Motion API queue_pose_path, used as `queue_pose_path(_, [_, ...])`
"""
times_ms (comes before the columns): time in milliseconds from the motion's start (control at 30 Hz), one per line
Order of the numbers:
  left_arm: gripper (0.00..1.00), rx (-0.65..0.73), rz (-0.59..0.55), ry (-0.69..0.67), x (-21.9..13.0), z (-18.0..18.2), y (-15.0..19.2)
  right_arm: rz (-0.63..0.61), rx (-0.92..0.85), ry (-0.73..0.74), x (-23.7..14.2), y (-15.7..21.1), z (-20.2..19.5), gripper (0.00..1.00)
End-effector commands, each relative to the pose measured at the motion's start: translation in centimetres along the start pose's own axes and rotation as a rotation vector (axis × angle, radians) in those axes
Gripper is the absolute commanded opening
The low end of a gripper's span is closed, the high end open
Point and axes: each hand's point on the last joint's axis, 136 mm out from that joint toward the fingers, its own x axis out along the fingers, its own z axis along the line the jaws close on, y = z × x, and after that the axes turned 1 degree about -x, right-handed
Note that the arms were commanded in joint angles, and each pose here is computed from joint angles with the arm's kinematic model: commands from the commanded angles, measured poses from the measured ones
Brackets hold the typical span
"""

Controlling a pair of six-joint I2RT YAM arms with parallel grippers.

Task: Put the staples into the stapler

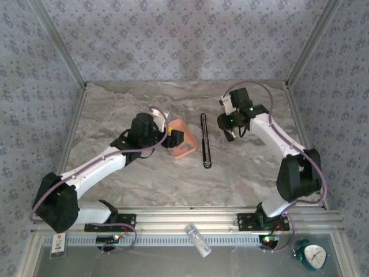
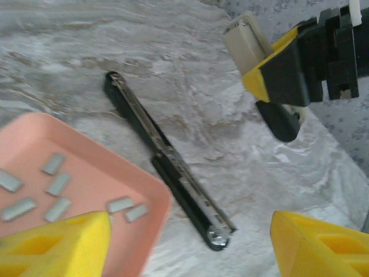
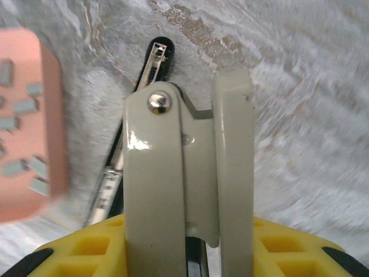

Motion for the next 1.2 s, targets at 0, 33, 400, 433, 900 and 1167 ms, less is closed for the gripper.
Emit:
queue_pose_path(0, [0.74, -0.105, -0.024, -0.01, 0.2, -1.4, 0.6, -0.078, 0.412, -0.014, -1.5, 0.4, 1.6, 0.35])
queue_pose_path(33, [0.74, -0.111, -0.014, 0.001, 0.3, -2.0, 1.0, -0.106, 0.47, -0.033, -1.9, 0.5, 2.3, 0.35])
queue_pose_path(400, [0.76, -0.154, 0.024, 0.067, 1.1, -4.6, 3.3, -0.329, 0.575, -0.146, -5.8, -0.9, 7.3, 0.34])
queue_pose_path(433, [0.76, -0.15, 0.027, 0.075, 1.2, -4.8, 3.4, -0.341, 0.575, -0.159, -6.1, -1.1, 7.6, 0.34])
queue_pose_path(900, [0.69, -0.129, -0.004, 0.113, 1.2, -6.0, 2.9, -0.411, 0.523, -0.308, -7.9, -3.0, 12.1, 0.34])
queue_pose_path(1167, [0.64, -0.127, -0.035, 0.13, 1.4, -6.3, 2.2, -0.433, 0.521, -0.349, -8.8, -3.5, 13.1, 0.34])
